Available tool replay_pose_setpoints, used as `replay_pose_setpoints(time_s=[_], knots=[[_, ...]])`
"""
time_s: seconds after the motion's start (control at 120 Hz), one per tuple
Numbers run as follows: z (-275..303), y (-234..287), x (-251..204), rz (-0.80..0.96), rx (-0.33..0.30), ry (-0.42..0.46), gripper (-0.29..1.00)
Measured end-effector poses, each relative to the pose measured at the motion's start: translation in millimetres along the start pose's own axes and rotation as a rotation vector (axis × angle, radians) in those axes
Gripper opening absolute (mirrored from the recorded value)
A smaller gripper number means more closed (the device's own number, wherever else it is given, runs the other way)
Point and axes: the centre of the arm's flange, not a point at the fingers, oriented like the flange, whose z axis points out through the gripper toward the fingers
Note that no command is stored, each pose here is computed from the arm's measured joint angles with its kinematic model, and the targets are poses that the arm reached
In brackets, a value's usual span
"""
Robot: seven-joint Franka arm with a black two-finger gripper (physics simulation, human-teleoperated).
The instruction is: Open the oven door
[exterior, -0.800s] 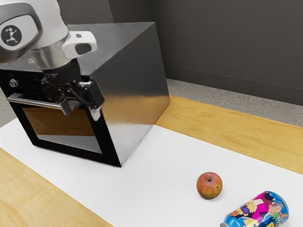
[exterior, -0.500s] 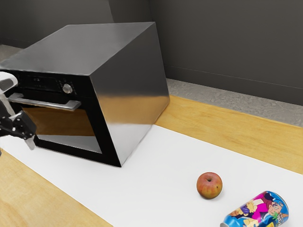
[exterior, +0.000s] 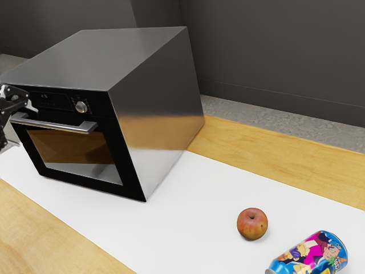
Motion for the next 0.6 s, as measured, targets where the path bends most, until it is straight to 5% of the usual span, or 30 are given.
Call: replay_pose_setpoints(time_s=[0.6], knots=[[45, 1, 17, -0.222, -0.016, 0.043, 0.7]])
